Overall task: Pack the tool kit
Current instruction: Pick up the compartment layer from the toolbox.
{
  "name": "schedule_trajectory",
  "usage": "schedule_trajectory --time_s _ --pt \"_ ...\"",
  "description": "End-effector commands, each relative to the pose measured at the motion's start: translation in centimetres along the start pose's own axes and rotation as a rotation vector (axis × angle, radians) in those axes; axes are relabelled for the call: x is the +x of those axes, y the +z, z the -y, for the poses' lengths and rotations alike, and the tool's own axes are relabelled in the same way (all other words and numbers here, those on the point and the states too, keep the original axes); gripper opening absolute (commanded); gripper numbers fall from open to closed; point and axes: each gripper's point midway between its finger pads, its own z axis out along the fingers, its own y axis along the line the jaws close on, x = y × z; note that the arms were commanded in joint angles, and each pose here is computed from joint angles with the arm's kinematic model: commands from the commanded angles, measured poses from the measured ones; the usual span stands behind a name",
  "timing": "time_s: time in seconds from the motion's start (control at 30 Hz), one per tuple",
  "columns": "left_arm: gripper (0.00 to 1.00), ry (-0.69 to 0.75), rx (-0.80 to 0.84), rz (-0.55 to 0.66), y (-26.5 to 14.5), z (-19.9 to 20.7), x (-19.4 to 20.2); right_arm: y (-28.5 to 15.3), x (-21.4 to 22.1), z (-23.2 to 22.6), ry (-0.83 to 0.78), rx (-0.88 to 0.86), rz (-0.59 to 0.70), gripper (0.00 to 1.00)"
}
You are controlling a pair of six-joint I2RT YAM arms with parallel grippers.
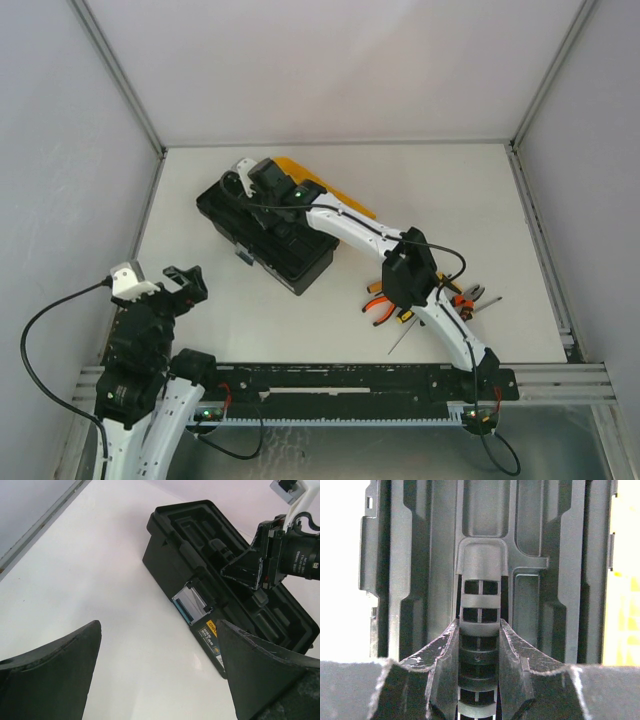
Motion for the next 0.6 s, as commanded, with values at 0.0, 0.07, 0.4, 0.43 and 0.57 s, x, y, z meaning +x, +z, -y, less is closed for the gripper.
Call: schedule_trajectory --time_s 0.0,0.07,0.4,0.43,0.57 --pt "1.0 0.02 0.01 0.007 0.5 0.4 -0.2 -6.4 -8.4 0.8 -0.049 0.09 0.239 0.0" --pt "1.0 0.021 0.009 0.006 0.5 0.3 -0.2 -8.1 -10.0 1.0 -0.058 0.103 0.287 0.0" --pt "1.0 0.018 0.004 0.013 0.5 0.2 -0.3 -13.9 -11.3 1.5 -0.067 0.1 0.308 0.0" --pt "1.0 0.015 0.0 0.017 0.4 0.2 -0.4 -14.5 -11.1 1.2 -0.072 0.08 0.303 0.0" --pt "1.0 -0.003 -0.018 0.051 -0.1 -0.4 -1.0 -16.8 -8.8 -1.3 -0.117 -0.021 0.282 0.0"
